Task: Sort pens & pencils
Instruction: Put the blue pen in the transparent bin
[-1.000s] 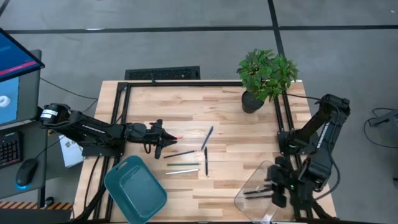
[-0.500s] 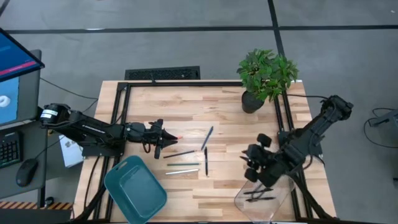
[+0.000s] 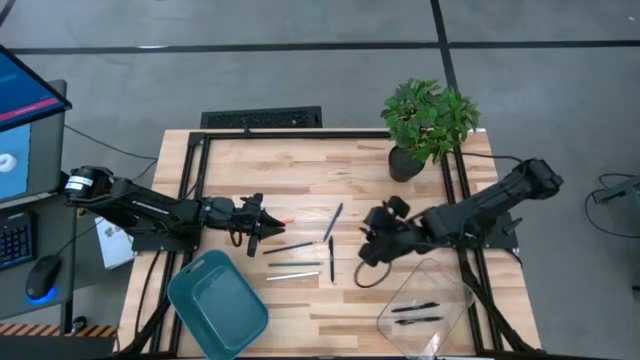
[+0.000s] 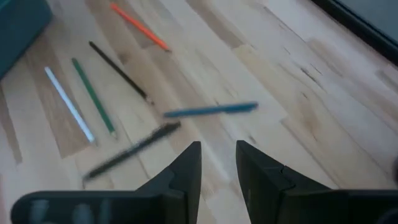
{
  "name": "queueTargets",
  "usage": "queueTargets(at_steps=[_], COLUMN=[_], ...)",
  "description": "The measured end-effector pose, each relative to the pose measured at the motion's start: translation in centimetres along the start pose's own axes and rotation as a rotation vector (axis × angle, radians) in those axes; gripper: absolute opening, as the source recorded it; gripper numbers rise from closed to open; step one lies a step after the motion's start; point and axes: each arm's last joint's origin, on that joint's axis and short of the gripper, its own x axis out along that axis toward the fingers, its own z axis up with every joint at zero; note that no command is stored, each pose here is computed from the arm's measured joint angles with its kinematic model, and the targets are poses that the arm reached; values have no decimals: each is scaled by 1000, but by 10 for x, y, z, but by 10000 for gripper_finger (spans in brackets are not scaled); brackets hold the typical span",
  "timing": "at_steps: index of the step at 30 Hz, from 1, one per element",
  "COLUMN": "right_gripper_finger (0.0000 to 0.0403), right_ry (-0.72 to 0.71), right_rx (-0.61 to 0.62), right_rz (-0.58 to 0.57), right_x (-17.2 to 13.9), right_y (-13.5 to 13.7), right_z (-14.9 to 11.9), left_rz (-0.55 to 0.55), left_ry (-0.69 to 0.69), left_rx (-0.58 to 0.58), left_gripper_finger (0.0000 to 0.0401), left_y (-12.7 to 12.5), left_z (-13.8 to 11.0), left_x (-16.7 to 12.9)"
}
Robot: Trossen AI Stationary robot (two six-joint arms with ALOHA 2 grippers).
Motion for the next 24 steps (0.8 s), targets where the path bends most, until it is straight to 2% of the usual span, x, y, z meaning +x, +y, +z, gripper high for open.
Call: queueTargets(at_steps=[7,13,19,24], right_gripper_finger=[123,123,123,123], right_ry=[57,56,-97,-97], right_rx=[-11,-54,-147,-284], right_rz=[24,27,117,243], right_x=[51,77,90,99], right_y=[9,15,35,43], right_z=[4,2,10,9], left_rz=[-3,-5,-6,-6], left_ry=[-9,-15,-20,-21], left_rx=[0,0,0,0], left_gripper_finger=[71,71,71,71], left_y=[0,0,-1,-1], left_z=[1,1,2,2], left_x=[0,0,0,0])
